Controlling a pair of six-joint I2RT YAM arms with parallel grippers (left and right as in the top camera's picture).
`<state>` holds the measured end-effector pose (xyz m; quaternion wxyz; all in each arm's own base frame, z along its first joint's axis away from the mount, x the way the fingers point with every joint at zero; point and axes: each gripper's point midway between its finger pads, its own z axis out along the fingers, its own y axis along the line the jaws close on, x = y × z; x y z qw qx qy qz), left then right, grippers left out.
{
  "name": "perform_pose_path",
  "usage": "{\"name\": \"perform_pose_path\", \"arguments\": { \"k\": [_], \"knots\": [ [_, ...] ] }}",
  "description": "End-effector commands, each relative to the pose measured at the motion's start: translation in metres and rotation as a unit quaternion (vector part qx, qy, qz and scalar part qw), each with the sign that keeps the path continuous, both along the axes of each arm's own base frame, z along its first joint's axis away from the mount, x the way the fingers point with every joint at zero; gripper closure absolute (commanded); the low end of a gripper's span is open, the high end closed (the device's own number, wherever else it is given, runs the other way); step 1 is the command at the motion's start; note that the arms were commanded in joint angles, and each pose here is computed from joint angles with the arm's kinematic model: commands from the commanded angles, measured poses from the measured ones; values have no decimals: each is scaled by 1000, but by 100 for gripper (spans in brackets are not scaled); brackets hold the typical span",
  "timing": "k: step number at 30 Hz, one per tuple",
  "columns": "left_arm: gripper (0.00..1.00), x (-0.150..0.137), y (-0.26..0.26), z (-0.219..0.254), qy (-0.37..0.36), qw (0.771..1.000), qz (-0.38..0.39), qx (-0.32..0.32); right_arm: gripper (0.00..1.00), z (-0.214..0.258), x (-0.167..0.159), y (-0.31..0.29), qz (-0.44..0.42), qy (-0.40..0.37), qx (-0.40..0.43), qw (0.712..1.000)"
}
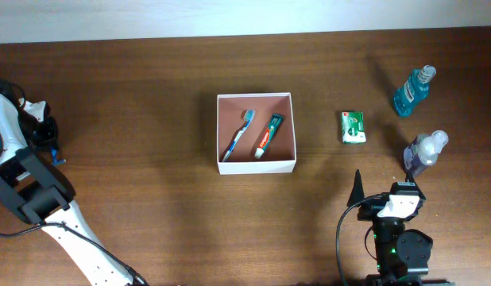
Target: Pack container
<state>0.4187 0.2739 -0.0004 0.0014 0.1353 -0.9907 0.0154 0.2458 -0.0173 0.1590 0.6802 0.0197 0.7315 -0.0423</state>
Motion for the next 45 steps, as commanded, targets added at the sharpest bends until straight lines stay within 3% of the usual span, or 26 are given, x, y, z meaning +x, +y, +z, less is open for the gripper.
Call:
{"name": "perform_pose_path", "arguments": {
  "k": [1, 5, 10, 17, 22, 28, 36, 45],
  "knots": [
    [99, -4, -4, -4, 11, 1000, 13, -10, 2, -3, 0, 2, 3, 3, 1, 1000],
    [99, 7, -9, 16, -3, 1000, 3, -1, 2, -3, 0, 2, 3, 3, 1, 1000],
    [99, 43, -47, 71, -72, 997, -30, -26, 2, -3, 0, 2, 3, 3, 1, 1000],
    [99, 83, -143, 149, -156, 983, -85, -45, 2, -3, 0, 2, 3, 3, 1, 1000],
    [99, 99, -242, 195, -205, 962, -173, -50, 2, -3, 0, 2, 3, 3, 1, 1000],
    [99, 88, -346, 229, -234, 934, -258, -85, 2, -3, 0, 2, 3, 3, 1, 1000],
    [99, 54, -438, 273, -265, 900, -329, -106, 2, -3, 0, 2, 3, 3, 1, 1000],
    [99, 23, -504, 246, -210, 889, -386, -128, 2, -3, 0, 2, 3, 3, 1, 1000]
  ]
}}
